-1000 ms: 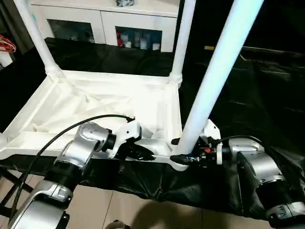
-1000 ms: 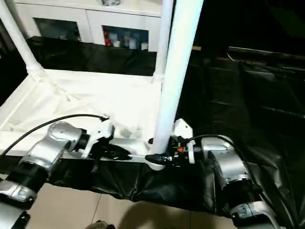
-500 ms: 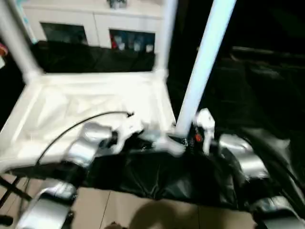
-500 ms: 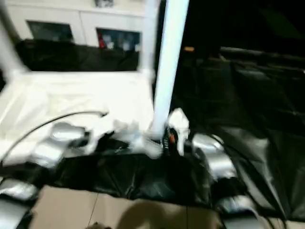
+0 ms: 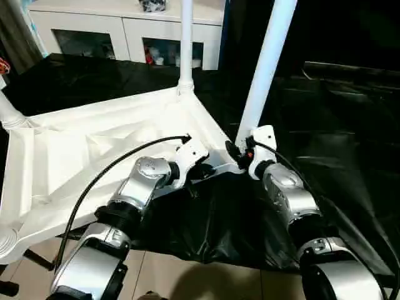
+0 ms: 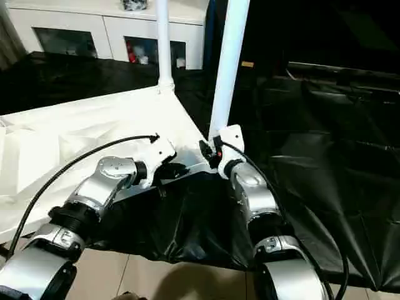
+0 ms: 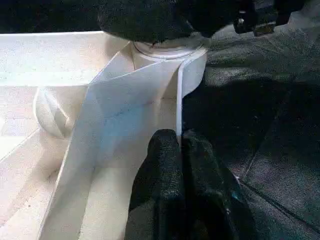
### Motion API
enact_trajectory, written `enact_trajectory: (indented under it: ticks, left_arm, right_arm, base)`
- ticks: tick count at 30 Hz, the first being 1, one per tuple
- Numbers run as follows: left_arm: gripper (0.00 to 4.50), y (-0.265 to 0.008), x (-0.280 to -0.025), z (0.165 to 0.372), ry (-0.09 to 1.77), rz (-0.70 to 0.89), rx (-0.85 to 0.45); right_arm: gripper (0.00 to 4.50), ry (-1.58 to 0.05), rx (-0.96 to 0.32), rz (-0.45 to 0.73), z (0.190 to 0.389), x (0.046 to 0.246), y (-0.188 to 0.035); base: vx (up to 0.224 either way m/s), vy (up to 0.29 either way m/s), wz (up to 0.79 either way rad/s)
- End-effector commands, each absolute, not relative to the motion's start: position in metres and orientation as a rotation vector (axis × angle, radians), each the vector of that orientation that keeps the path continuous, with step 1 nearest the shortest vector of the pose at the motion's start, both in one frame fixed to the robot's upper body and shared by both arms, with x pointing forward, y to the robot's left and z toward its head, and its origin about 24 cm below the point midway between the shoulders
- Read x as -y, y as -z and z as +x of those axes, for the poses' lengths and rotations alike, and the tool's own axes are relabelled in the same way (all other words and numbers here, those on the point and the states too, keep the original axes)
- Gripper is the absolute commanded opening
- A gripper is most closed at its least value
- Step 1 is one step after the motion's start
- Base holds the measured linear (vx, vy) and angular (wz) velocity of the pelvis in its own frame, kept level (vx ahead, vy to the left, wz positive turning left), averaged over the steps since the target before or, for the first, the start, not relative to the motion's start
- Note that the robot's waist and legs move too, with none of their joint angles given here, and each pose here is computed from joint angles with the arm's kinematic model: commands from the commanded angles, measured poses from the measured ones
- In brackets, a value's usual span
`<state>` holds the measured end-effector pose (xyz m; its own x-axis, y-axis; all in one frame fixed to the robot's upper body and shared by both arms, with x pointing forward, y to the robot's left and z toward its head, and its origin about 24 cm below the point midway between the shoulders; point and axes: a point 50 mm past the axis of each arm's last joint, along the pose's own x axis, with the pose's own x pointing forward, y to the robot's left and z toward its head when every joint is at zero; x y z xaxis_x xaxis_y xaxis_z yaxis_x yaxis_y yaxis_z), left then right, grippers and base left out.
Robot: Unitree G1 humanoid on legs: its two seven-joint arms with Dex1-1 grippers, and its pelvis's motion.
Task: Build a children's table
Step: Rotate leg to tighten
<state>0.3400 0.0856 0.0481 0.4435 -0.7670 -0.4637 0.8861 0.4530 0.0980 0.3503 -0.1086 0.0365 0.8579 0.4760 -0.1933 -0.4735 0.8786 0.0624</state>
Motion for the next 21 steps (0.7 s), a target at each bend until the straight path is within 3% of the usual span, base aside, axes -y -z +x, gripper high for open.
enact_trajectory:
  ticks: [1,5,10,11,15,19,21]
  left_arm:
    - [0.0,-0.076,-0.052,0.337,1.192,0.317,-0.196]
    - [0.0,-0.073,-0.059,0.333,1.243,0.324,-0.207]
    - [0.0,-0.073,-0.073,0.33,1.291,0.322,-0.228]
    - [0.0,-0.073,-0.079,0.33,1.314,0.323,-0.236]
    - [0.0,-0.075,-0.089,0.329,1.347,0.319,-0.253]
    - [0.0,-0.075,-0.096,0.328,1.375,0.322,-0.267]
    - [0.0,-0.077,-0.103,0.327,1.394,0.321,-0.278]
  right_arm:
    - [2.95,-0.749,-0.337,0.063,0.327,0.068,-0.01]
    - [3.3,-0.815,-0.334,0.03,0.325,0.076,-0.01]
    - [3.3,-1.001,-0.355,-0.027,0.318,0.094,-0.011]
    - [3.3,-1.121,-0.366,-0.052,0.31,0.103,-0.013]
    - [3.3,-1.304,-0.38,-0.086,0.297,0.113,-0.016]
    - [3.3,-1.404,-0.395,-0.081,0.289,0.119,-0.019]
    - [3.07,-1.468,-0.413,-0.071,0.284,0.124,-0.022]
  base:
    - [0.0,0.0,0.0]
    - [0.0,0.0,0.0]
    - [0.0,0.0,0.0]
    - [0.0,0.0,0.0]
    - [0.0,0.0,0.0]
    - [0.0,0.0,0.0]
    - [0.0,0.0,0.0]
